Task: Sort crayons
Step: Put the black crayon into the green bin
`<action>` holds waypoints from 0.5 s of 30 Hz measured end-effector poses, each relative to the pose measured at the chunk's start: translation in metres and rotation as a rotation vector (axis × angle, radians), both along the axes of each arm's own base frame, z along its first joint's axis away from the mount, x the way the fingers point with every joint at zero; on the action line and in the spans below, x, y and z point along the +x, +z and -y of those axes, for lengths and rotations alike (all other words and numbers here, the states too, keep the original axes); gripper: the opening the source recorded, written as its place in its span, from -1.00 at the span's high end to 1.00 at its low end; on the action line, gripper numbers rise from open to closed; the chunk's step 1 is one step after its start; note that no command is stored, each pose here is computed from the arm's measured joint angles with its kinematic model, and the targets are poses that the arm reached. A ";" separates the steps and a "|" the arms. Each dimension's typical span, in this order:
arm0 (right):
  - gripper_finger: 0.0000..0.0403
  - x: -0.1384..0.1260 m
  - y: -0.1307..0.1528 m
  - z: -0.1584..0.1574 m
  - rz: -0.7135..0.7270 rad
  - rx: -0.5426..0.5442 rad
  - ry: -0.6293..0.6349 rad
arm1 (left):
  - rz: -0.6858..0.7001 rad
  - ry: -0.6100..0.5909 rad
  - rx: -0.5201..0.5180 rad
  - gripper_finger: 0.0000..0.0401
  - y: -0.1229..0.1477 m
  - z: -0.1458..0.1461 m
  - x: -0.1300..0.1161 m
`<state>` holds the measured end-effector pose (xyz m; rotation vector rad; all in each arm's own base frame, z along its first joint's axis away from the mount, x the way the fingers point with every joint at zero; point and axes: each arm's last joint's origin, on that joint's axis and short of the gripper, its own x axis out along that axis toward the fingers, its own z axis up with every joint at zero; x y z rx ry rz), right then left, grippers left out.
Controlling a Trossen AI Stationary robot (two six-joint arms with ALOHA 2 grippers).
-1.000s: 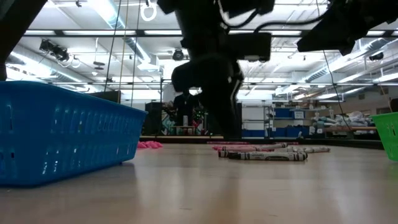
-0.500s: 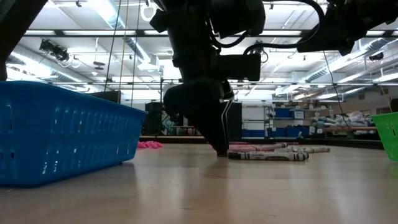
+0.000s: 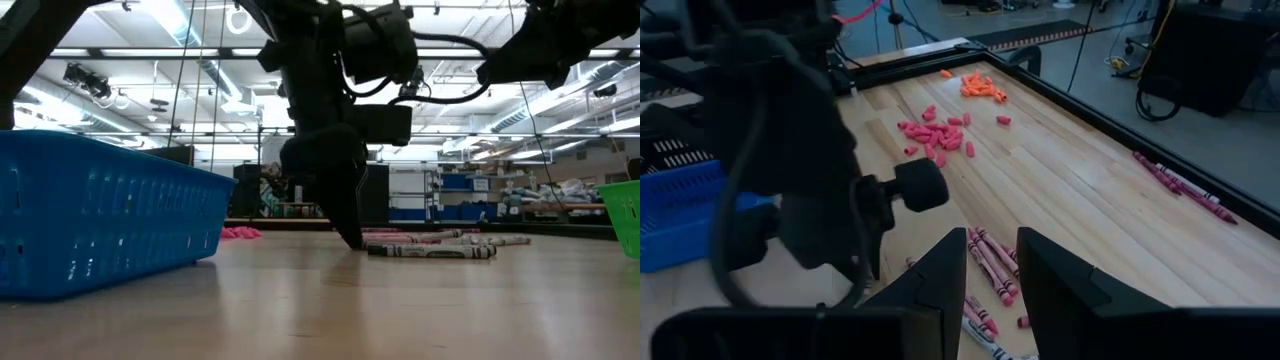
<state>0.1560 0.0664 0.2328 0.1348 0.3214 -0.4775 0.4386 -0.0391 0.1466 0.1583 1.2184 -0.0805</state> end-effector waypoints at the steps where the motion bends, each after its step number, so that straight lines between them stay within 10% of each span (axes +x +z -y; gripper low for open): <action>1: 0.50 0.000 0.000 0.000 0.000 -0.001 -0.001 | 0.002 -0.002 -0.006 0.69 -0.002 -0.002 -0.001; 7: 0.50 0.000 0.000 0.000 0.002 -0.012 -0.011 | 0.009 -0.034 0.018 0.94 -0.012 0.000 -0.006; 15: 0.50 0.000 0.000 0.000 0.002 -0.015 -0.012 | 0.048 -0.040 0.076 0.50 -0.004 0.007 -0.007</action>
